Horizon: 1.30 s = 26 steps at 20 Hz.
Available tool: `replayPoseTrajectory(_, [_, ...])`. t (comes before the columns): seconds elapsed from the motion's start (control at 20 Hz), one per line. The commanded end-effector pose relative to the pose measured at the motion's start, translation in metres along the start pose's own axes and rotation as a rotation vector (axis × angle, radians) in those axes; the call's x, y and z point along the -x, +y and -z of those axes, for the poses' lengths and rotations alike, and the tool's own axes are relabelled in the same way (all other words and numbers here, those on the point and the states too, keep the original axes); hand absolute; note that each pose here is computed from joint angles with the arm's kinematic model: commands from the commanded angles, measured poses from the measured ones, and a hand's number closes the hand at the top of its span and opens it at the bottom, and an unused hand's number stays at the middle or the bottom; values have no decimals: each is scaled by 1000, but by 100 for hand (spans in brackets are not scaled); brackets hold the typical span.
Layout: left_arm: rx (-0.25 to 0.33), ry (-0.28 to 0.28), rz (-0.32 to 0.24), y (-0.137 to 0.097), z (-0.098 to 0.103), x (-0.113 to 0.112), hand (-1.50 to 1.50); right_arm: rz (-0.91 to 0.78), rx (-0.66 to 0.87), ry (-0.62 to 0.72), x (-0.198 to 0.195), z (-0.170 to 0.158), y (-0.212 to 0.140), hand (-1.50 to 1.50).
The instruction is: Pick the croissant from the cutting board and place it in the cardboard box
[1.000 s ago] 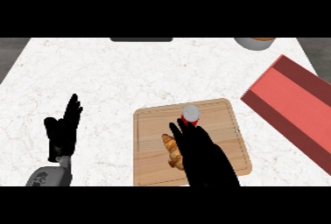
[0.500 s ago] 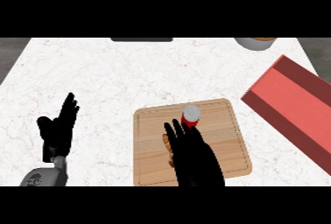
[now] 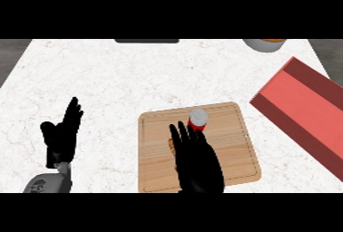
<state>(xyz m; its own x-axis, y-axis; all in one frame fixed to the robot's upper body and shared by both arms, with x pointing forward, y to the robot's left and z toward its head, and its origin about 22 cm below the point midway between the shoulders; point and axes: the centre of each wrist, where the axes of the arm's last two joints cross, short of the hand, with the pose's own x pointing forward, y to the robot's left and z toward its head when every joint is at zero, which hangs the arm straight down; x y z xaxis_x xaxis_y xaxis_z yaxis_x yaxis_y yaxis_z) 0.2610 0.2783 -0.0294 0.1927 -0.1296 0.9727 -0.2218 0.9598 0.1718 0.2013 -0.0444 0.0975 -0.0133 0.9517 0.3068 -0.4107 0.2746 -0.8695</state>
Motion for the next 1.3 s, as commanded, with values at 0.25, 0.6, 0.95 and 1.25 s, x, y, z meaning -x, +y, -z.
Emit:
replayPoseTrajectory(0.25, [-4,-15,8,-5,-1,0,0,-65,-31,137,-5,13,7,-150])
replayPoseTrajectory(0.6, [-2,-17,13,-6,5,7,0,-86,-24,145,-10,40,-6,-150])
replayPoseTrajectory(0.95, [2,20,4,-3,12,6,0,-93,-48,144,3,52,33,-150])
replayPoseTrajectory(1.25, [-2,-4,21,0,-4,7,0,-74,-47,144,16,56,49,-150])
